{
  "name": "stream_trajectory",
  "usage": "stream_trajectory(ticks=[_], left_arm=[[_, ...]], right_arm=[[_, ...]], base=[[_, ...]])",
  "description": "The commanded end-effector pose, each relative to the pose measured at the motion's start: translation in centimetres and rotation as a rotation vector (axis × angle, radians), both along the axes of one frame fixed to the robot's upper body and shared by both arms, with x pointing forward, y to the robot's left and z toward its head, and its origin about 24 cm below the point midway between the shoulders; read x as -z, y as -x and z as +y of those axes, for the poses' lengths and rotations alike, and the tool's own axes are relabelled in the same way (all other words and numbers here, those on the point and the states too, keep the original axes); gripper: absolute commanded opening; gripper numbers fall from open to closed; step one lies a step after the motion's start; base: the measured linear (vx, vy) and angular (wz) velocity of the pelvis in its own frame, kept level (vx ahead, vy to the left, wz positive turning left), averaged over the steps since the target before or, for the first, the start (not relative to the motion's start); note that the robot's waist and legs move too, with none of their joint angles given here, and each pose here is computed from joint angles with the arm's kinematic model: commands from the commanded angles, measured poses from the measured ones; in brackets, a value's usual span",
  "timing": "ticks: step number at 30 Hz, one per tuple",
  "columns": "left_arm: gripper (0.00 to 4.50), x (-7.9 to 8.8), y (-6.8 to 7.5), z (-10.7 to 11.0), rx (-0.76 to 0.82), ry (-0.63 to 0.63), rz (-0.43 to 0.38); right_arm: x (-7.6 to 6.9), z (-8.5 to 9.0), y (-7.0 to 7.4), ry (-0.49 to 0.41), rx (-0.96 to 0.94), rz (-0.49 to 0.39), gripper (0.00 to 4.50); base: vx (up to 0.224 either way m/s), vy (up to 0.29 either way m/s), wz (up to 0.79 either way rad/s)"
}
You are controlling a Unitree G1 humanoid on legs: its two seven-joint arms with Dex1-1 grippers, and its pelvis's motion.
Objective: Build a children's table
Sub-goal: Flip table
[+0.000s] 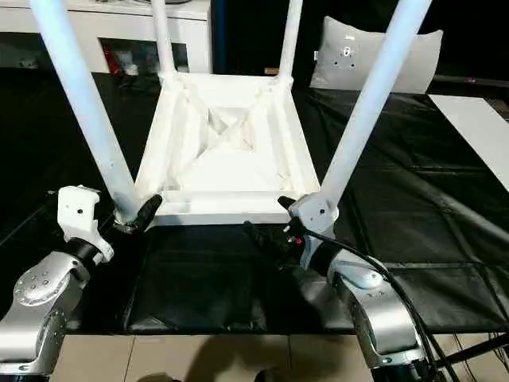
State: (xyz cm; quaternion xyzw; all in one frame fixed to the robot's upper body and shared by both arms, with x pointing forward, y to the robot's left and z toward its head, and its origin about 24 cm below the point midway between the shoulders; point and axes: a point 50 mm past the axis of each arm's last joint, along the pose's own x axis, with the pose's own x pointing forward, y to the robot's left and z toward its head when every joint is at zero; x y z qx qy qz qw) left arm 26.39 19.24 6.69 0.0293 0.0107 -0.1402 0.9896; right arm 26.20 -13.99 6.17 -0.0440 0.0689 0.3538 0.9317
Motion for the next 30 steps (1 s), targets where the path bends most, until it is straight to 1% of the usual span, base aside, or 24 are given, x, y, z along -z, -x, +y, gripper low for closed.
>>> stream_trajectory(ticks=[1,5,6,7,8,9,10,14,15,17,19,20,21,22,26,27,28,29,30], left_arm=[[4.2,0.0,-0.9,-0.3,-0.002,-0.004,0.0],[3.86,0.1,-1.7,-0.4,-0.034,0.0,0.012],[3.86,0.1,-1.7,-0.4,-0.034,0.0,0.012],[3.67,0.0,-1.9,-0.5,-0.053,0.02,0.007],[3.67,0.0,-2.0,-0.6,-0.057,0.024,0.005],[3.54,0.0,-2.0,-0.7,-0.06,0.024,0.002],[3.54,0.1,-1.9,-0.8,-0.056,0.02,0.003],[3.19,0.4,-1.7,-0.9,-0.046,0.006,0.008],[3.19,0.5,-1.7,-0.9,-0.046,0.006,0.008],[2.95,0.5,-1.7,-0.9,-0.047,0.005,0.01],[2.8,0.6,-1.6,-0.8,-0.049,0.003,0.012],[2.65,0.6,-1.6,-0.8,-0.049,0.003,0.012],[2.65,0.6,-1.6,-0.8,-0.049,0.002,0.013],[2.52,0.6,-1.6,-0.8,-0.049,0.002,0.013],[2.19,0.7,-1.4,-0.7,-0.049,-0.002,0.016],[2.11,0.8,-1.3,-0.8,-0.042,-0.004,0.024],[2.11,0.8,-1.3,-0.8,-0.042,-0.004,0.024],[2.08,0.9,-1.3,-0.9,-0.037,-0.008,0.029],[2.08,0.9,-1.3,-0.9,-0.037,-0.008,0.029]], right_arm=[[-0.2,-0.4,-0.6,0.018,0.0,-0.02,4.5],[-0.4,-0.4,-0.7,0.007,-0.007,-0.018,4.5],[-0.4,-0.4,-0.7,0.007,-0.007,-0.018,4.5],[-0.4,-0.5,-0.7,0.003,-0.013,-0.013,4.5],[-0.4,-0.5,-0.7,0.003,-0.015,-0.012,4.5],[-0.4,-0.5,-0.7,0.003,-0.006,-0.006,4.5],[-0.4,-0.6,-0.7,-0.004,0.001,-0.002,4.5],[-0.3,-0.3,-0.6,-0.003,-0.015,-0.007,4.5],[-0.3,-0.3,-0.6,-0.003,-0.02,-0.009,4.5],[-0.2,-0.2,-0.5,-0.005,-0.027,-0.007,4.5],[-0.2,-0.1,-0.5,-0.008,-0.035,-0.005,4.5],[-0.2,-0.1,-0.5,-0.008,-0.035,-0.005,4.5],[-0.1,-0.1,-0.4,-0.01,-0.041,-0.004,4.5],[-0.1,-0.1,-0.4,-0.01,-0.041,-0.004,4.5],[-0.4,0.3,0.0,-0.05,-0.097,-0.015,4.5],[-0.7,0.6,0.4,-0.092,-0.174,-0.024,4.5],[-0.7,0.6,0.4,-0.092,-0.174,-0.024,4.5],[-1.0,0.7,0.8,-0.139,-0.229,-0.014,4.5],[-1.0,0.7,0.8,-0.139,-0.229,-0.014,4.5]], base=[[0.0,0.0,0.0],[0.0,0.0,0.0],[0.0,0.0,0.0],[0.0,0.0,0.0],[0.0,0.0,0.0],[0.0,0.0,0.0],[0.0,0.0,0.0],[0.0,0.0,0.0],[0.0,0.0,0.0],[0.0,0.0,0.0],[0.0,0.0,0.0],[0.0,0.0,0.0],[0.0,0.0,0.0],[0.0,0.0,0.0],[0.0,0.0,0.0],[0.0,0.0,0.0],[0.0,0.0,0.0],[0.0,0.0,0.0],[0.0,0.0,0.0]])
